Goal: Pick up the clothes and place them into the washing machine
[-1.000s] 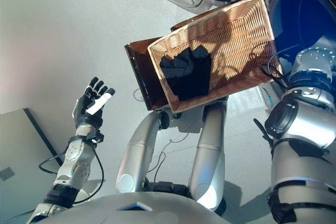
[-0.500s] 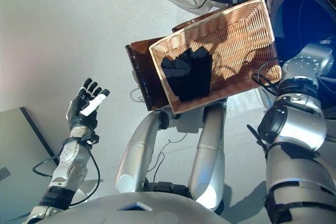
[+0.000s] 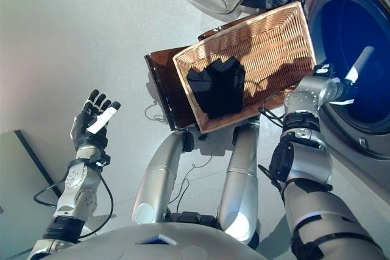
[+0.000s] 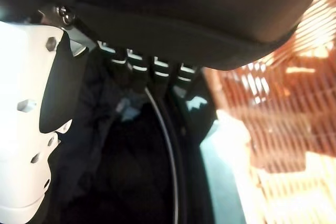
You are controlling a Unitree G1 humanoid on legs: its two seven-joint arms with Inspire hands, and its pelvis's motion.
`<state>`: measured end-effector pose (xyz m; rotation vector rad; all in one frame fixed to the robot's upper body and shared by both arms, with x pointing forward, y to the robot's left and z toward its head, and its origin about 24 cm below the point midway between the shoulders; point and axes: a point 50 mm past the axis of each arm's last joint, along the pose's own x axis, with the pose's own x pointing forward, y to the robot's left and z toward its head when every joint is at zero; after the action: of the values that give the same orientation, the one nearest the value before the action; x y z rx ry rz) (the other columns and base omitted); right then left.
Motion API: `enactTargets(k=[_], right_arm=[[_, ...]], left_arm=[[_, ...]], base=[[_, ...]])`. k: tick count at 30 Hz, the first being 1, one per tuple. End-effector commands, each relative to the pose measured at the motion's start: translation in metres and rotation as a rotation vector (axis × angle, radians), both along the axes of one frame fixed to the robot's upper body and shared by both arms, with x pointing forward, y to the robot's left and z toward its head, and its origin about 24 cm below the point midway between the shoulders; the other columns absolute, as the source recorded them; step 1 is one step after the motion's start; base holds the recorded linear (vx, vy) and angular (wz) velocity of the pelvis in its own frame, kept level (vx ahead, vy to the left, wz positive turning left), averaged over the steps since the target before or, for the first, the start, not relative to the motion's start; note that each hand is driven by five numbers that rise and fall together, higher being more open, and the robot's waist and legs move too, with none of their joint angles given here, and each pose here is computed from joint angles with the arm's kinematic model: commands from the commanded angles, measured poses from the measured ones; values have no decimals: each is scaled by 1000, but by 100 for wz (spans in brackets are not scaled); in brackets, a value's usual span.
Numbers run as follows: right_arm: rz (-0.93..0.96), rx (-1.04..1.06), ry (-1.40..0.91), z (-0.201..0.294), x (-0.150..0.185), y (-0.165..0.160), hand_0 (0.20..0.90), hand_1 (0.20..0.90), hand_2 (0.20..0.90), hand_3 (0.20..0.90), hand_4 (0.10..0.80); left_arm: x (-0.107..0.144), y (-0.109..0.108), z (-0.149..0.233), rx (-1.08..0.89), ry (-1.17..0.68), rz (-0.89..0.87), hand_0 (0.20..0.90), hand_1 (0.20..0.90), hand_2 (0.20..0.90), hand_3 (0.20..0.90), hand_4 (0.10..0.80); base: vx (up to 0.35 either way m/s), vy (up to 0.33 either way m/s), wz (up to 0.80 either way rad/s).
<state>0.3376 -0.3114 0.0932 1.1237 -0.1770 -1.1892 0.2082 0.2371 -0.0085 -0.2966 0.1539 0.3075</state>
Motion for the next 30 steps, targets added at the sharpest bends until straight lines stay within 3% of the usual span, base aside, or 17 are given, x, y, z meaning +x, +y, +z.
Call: enactTargets(k=[1, 20, 30], right_arm=[[14, -191, -60, 22, -2, -8, 900, 900, 900, 900, 800], [399, -785, 496, -34, -14, 21, 900, 900, 900, 900, 800], [789, -982, 846, -97, -28, 49, 900, 900, 900, 900, 800]], left_arm=[[-10, 39, 31, 130, -132, 105, 900, 900, 900, 900, 800], [-10, 40, 17, 181, -97, 137, 900, 900, 900, 900, 800], [-10, 27, -18, 145, 36, 119, 900, 900, 900, 900, 800]], base=[[7, 8, -9], [41, -35, -3], [68, -65, 11]])
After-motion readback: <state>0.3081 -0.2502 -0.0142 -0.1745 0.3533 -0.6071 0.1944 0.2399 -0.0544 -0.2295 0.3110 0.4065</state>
